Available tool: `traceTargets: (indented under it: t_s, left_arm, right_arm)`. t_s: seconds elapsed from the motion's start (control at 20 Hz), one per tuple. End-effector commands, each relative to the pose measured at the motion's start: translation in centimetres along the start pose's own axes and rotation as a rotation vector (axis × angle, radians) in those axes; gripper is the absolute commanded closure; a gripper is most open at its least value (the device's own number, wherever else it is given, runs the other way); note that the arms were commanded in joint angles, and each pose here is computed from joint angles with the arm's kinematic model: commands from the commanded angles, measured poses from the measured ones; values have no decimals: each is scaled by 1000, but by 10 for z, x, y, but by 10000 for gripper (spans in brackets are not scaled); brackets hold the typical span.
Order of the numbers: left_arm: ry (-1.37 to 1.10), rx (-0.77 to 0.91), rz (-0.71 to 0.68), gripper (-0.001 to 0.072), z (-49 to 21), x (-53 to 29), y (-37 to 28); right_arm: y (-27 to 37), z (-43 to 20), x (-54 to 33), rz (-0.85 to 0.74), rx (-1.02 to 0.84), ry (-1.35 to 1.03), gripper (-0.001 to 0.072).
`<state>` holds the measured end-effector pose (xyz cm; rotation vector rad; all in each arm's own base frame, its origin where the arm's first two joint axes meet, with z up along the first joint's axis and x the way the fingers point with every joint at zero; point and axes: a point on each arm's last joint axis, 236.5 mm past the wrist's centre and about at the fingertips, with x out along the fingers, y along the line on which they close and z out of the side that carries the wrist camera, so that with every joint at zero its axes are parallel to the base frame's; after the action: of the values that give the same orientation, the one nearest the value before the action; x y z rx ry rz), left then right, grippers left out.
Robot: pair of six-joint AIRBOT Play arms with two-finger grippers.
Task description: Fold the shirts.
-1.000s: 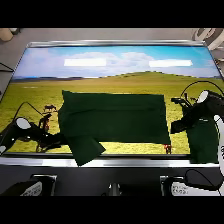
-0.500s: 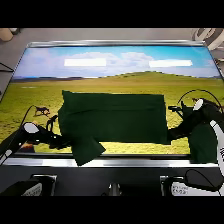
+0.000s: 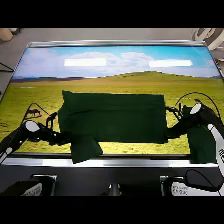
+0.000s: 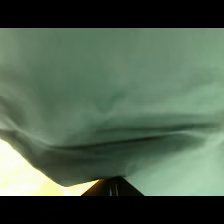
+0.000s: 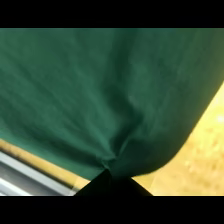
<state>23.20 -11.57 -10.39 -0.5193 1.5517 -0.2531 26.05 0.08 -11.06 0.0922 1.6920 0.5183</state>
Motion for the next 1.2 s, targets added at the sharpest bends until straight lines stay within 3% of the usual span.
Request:
traceTargets:
  t_s: [0.0,0.35,0.55,0.75,0.8,0.85,0.9,0.95,1.05,1.15]
  left_arm:
    - [-91,85,-21,688,28,-24,-20]
    - [-378,139,-19,689,149,-114,-51]
    - [-332,80,-34,687,208,-94,-50]
    - [-247,41,-40,687,236,-63,-45]
    - [-244,33,-40,647,241,-57,-42]
    - [-242,30,-43,440,245,-54,-42]
    - [-254,32,-45,115,250,-58,-42]
    - [-276,38,-48,72,256,-68,-43]
    - [-341,62,-57,105,269,-94,-53]
    - [-398,105,-66,106,275,-118,-71]
  right_arm:
    - [4,18,-19,-13,-88,-77,685]
    - [-21,146,-127,-272,-204,-467,687]
    - [-24,213,-112,-292,-219,-505,686]
    - [-41,229,-90,-263,-117,-487,683]
    - [-43,229,-84,-259,-115,-479,636]
    - [-45,232,-86,-264,-111,-492,347]
    - [-47,233,-92,-276,-115,-507,90]
    - [-53,234,-103,-298,-114,-533,39]
    - [-72,222,-110,-280,-33,-539,17]
    - [-77,206,-94,-148,53,-500,10]
